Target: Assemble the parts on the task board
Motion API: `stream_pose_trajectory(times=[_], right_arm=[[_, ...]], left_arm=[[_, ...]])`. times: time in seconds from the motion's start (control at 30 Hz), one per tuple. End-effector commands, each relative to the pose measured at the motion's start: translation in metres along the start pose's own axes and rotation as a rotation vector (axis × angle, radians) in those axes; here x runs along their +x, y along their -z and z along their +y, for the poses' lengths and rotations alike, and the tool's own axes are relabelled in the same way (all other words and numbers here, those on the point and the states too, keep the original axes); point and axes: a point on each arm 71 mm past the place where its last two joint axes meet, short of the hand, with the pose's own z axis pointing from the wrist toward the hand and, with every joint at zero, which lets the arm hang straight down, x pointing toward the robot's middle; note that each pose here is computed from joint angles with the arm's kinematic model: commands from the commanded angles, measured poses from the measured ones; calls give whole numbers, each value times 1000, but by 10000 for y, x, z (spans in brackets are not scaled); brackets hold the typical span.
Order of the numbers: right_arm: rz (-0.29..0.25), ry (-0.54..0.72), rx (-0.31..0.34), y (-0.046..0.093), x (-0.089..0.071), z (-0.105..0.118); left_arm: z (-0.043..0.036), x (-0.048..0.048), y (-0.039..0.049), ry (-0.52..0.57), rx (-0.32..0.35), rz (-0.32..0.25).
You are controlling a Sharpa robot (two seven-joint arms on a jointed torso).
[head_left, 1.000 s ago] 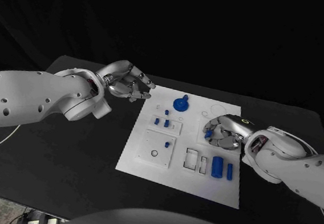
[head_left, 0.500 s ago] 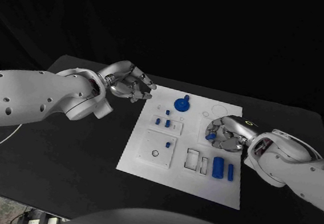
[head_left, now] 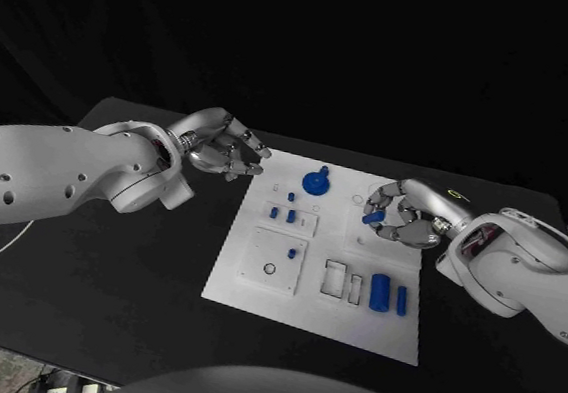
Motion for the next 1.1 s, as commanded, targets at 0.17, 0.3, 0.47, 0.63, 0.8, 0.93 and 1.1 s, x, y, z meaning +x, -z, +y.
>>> stream_pose_trajectory(times=[0.17, 0.3, 0.47, 0.63, 0.8, 0.93, 1.1], right_arm=[[109, -44, -15, -63, 66, 217], [179, -7, -61, -168, 170, 428], [243, 66, -134, -341, 316, 717], [288, 103, -187, -474, 456, 954], [325, 130, -220, -563, 621, 1131], [346, 154, -230, -603, 720, 1220], [355, 210, -244, -636, 783, 1305]], left_arm=[[-21, 38, -28, 7, 4, 20], [-12, 38, -32, 7, 3, 19], [-7, 47, -47, 6, 6, 16], [-12, 63, -60, 6, 9, 17], [-14, 65, -63, 5, 9, 14], [-17, 69, -63, 6, 7, 13], [-23, 79, -77, 5, 8, 15]])
